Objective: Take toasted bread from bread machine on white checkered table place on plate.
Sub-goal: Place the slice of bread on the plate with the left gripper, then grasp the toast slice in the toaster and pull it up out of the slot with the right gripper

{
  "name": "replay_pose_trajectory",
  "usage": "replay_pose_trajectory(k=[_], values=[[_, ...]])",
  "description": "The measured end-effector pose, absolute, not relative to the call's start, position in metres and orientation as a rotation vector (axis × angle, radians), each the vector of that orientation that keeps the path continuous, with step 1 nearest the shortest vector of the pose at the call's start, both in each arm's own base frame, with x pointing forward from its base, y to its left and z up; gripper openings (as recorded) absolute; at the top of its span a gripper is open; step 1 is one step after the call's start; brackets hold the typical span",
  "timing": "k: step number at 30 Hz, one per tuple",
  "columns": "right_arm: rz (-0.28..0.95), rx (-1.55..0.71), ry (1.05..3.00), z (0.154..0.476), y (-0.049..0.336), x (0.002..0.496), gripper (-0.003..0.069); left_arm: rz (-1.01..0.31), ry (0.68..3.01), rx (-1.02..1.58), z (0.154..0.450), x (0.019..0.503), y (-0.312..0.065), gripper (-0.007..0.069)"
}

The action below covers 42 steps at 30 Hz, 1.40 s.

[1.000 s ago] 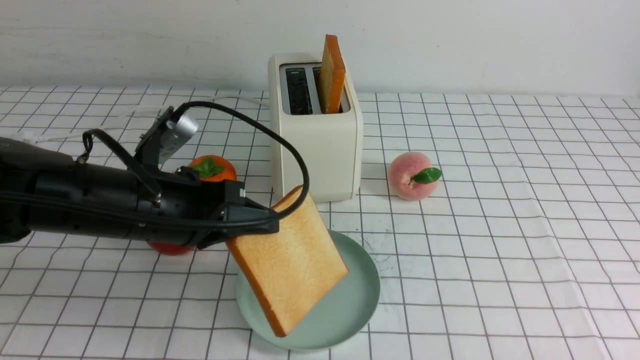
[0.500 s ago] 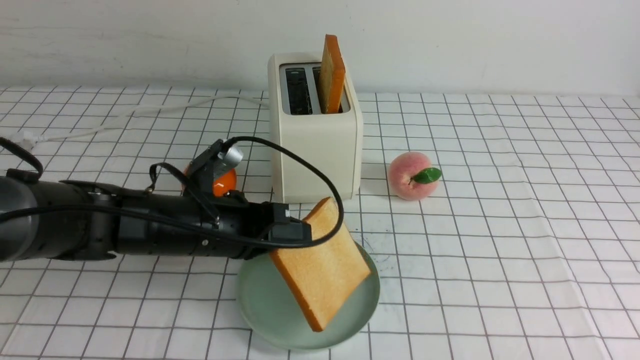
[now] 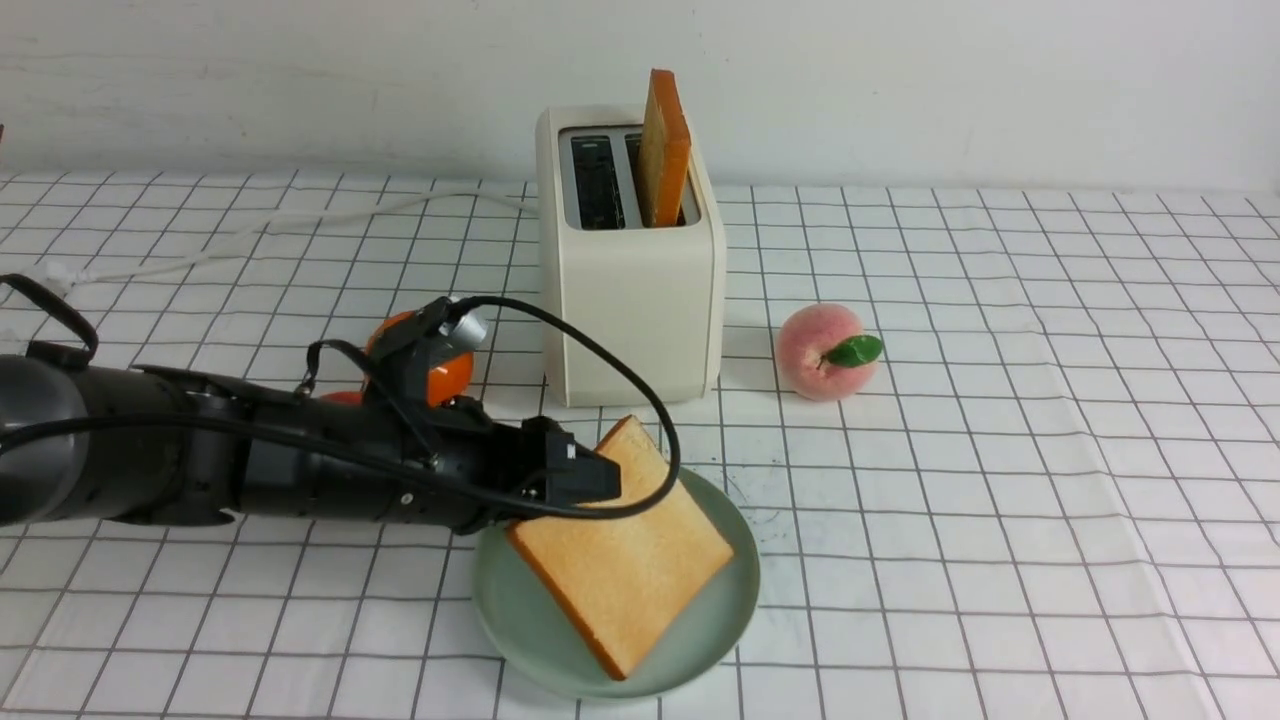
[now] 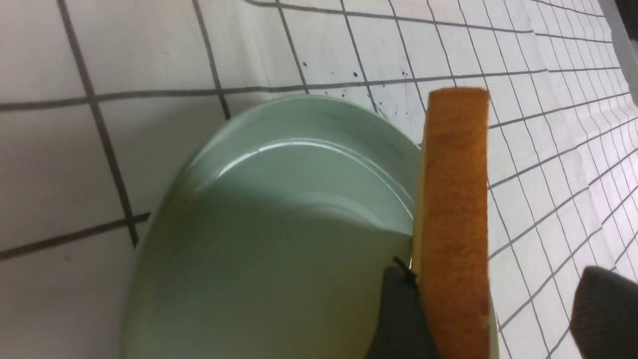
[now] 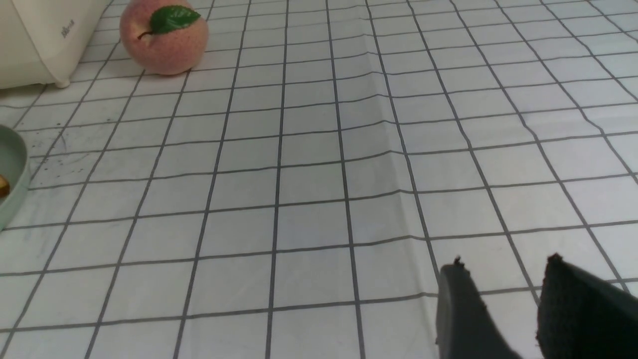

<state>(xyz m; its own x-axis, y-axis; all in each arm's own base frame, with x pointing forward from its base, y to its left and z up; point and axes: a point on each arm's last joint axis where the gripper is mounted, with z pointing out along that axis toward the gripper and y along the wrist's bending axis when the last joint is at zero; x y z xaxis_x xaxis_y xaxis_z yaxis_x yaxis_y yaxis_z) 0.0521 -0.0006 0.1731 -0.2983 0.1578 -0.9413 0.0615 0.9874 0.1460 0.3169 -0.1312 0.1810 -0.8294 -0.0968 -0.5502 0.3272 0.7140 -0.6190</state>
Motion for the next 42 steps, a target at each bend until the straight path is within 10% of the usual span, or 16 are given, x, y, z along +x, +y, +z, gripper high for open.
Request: replay_pose_trajectory(k=[12, 14, 22, 32, 42], values=[[0.095, 0.159, 1.874, 0.173, -0.001, 0.052, 0.024, -0.748, 2.083, 0.383, 0.259, 0.298, -0.117, 0.0564], [0.095, 0.159, 1.874, 0.173, -0.001, 0.052, 0.024, -0.739, 2.049, 0.385, 0.27, 0.293, -0.116, 0.0539], [0.095, 0.159, 1.874, 0.173, -0.001, 0.052, 0.024, -0.744, 1.864, 0.359, 0.346, 0.239, -0.101, -0.0002], [0.095, 0.159, 1.874, 0.173, -0.001, 0.052, 0.024, -0.628, 1.774, 0.28, 0.38, 0.18, -0.076, -0.0013], [-0.044, 0.042, 1.878, 0.173, -0.004, 0.052, 0.024, -0.501, 1.638, 0.007, 0.348, 0.139, -0.043, -0.0013]])
